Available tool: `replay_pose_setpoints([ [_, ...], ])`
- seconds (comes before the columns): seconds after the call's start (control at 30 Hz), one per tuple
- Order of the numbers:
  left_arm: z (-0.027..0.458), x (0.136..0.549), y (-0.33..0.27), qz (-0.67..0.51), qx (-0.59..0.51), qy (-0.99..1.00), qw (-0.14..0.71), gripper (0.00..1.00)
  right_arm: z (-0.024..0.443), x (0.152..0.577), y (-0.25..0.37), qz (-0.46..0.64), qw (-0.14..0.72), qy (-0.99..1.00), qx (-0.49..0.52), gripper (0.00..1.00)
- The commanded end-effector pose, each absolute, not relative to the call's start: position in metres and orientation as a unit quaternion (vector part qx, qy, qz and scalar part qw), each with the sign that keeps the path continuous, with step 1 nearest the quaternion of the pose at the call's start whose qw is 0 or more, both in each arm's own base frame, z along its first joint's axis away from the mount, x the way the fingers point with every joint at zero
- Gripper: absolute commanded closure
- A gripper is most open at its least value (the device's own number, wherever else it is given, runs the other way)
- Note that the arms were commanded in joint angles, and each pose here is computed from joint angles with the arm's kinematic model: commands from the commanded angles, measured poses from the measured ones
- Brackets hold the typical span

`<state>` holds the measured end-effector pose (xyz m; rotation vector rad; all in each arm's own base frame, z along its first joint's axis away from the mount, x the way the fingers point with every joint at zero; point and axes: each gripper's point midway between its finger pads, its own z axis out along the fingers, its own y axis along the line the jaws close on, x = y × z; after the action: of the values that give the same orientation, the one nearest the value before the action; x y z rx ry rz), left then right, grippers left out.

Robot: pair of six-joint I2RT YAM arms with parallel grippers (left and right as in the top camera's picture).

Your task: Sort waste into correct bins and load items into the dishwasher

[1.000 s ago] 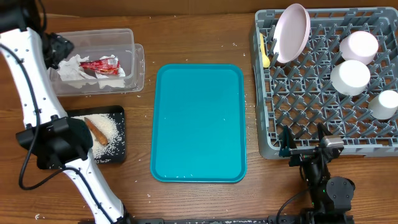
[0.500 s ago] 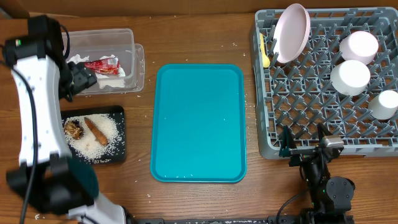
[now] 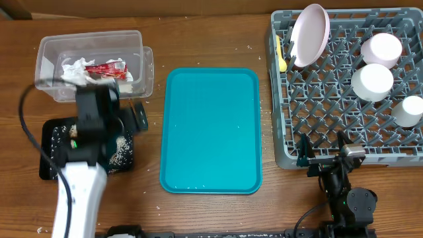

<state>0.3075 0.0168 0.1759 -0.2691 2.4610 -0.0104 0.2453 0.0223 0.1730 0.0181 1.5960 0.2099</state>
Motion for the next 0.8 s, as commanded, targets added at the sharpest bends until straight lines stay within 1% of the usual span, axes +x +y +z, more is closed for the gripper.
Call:
replay_pose_setpoints([
  [0.0,0.163,0.276,0.006,-0.017,-0.073,0.938,0.339,0.0,0.171,0.245,0.021,0.09,0.695,0.713,0.01,0.0],
  [0.1,0.152,0.254,0.006,-0.017,-0.073,0.933,0.352,0.0,0.171,0.245,0.021,0.09,0.695,0.713,0.01,0.0],
  [0.27,0.144,0.24,0.006,-0.021,-0.071,0.911,0.406,0.0,0.171,0.245,0.021,0.09,0.695,0.713,0.01,0.0],
  [0.4,0.151,0.247,-0.001,-0.041,-0.054,0.873,0.483,0.0,0.171,0.245,0.021,0.09,0.695,0.713,0.01,0.0],
  [0.53,0.157,0.252,-0.017,-0.065,-0.001,0.835,0.546,0.0,0.171,0.245,0.021,0.09,0.695,0.713,0.01,0.0],
  [0.63,0.152,0.251,-0.023,-0.078,0.015,0.815,0.573,0.0,0.171,0.245,0.021,0.09,0.695,0.713,0.01,0.0],
  [0.77,0.137,0.249,-0.024,-0.079,0.018,0.803,0.59,0.0,0.171,0.245,0.021,0.09,0.695,0.713,0.01,0.0],
])
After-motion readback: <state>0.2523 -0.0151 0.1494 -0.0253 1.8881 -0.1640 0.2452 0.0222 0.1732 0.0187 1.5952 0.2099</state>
